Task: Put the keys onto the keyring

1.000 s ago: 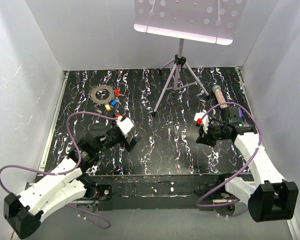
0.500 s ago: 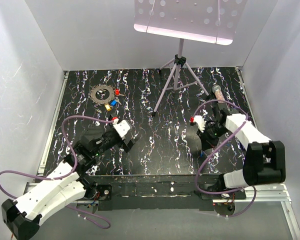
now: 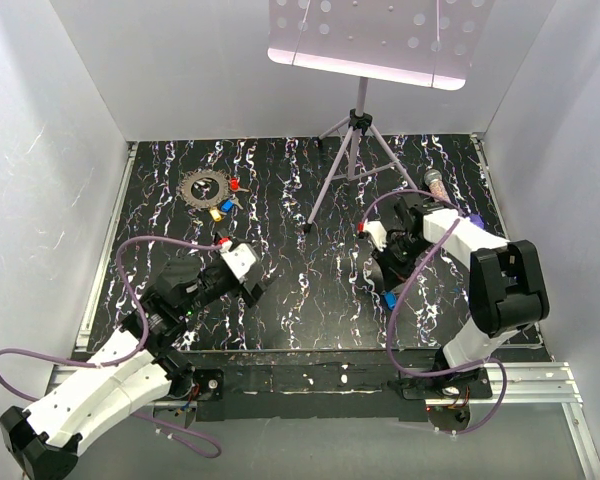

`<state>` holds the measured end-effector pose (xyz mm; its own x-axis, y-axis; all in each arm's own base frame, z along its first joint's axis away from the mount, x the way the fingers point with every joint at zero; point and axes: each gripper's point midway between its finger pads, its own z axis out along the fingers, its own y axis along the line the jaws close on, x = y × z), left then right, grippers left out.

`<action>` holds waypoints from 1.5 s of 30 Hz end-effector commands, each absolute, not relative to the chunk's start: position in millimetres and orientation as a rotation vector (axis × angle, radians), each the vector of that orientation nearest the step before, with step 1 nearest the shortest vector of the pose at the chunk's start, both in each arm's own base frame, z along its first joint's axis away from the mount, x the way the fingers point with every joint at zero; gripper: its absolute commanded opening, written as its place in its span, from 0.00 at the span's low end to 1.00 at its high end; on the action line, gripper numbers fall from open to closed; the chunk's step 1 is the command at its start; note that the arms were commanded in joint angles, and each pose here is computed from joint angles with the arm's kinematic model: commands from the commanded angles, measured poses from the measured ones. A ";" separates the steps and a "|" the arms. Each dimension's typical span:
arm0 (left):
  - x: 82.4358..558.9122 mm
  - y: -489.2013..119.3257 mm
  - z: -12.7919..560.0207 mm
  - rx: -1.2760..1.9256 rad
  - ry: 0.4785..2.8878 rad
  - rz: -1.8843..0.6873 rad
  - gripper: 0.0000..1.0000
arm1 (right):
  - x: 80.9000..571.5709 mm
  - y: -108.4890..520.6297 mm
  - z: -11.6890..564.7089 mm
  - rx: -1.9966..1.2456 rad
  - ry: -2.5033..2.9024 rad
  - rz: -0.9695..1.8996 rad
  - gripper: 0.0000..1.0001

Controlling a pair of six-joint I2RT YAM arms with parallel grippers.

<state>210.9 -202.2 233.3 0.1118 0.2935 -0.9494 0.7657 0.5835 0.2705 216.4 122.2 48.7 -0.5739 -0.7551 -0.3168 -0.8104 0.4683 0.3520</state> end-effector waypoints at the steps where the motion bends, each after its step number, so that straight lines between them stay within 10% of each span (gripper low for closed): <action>1: 212.3 -194.4 240.9 0.933 1.451 -0.401 0.98 | 238.2 131.7 52.8 -1.320 2.601 0.658 0.01; 45: 208.2 -195.1 244.7 0.951 1.432 -0.410 0.98 | 262.7 149.9 33.4 -1.177 2.689 0.559 0.13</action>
